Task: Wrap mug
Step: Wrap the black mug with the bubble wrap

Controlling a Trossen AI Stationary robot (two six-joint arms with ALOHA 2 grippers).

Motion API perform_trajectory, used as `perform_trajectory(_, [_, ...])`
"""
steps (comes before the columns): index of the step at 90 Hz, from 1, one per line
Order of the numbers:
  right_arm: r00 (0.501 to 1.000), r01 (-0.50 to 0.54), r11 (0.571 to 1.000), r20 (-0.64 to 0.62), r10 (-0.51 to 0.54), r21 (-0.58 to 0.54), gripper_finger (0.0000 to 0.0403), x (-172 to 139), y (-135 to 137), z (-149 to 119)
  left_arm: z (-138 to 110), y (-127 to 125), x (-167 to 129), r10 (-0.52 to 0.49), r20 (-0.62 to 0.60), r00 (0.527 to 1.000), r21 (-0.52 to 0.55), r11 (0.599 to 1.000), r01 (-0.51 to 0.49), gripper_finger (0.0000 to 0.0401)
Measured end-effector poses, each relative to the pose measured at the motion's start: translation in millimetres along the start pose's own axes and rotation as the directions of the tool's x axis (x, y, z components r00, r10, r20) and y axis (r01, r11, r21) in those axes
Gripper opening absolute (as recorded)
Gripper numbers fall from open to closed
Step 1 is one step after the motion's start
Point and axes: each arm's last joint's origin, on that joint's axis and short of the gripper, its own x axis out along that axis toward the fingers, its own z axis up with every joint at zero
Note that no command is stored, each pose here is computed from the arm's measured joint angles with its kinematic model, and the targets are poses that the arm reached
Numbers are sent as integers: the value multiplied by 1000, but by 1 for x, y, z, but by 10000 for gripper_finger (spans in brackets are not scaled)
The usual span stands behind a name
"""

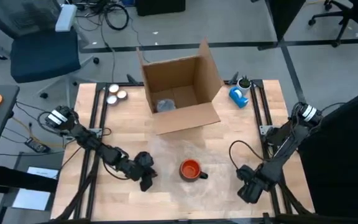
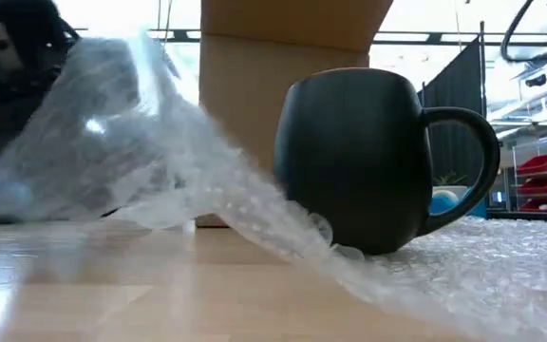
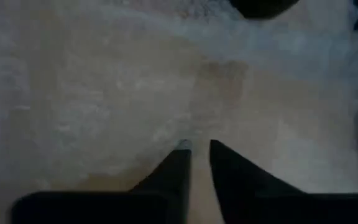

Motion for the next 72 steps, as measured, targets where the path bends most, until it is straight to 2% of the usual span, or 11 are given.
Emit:
perform_trajectory(15, [1000,6,998,8,-6,-54,132,14,-9,7,6,-1,1,-25,32,999,41,999,24,8])
perform_trajectory(26, [1000,-17,991,23,20,-131,70,15,-7,10,11,-5,1,-73,74,995,117,991,65,1])
perform_trajectory(32, [998,-30,980,52,41,-195,27,11,-2,11,14,-10,0,-122,109,986,184,978,101,2])
perform_trajectory(36, [994,-40,970,88,63,-238,12,7,3,14,17,-14,-1,-158,139,978,230,965,124,1])
perform_trajectory(55, [949,-84,924,254,189,-373,2,-33,35,29,31,-26,-6,-293,260,920,352,916,192,0])
perform_trajectory(72, [860,-63,843,400,317,-534,1,-80,62,42,32,-26,-6,-298,264,917,358,913,193,0])
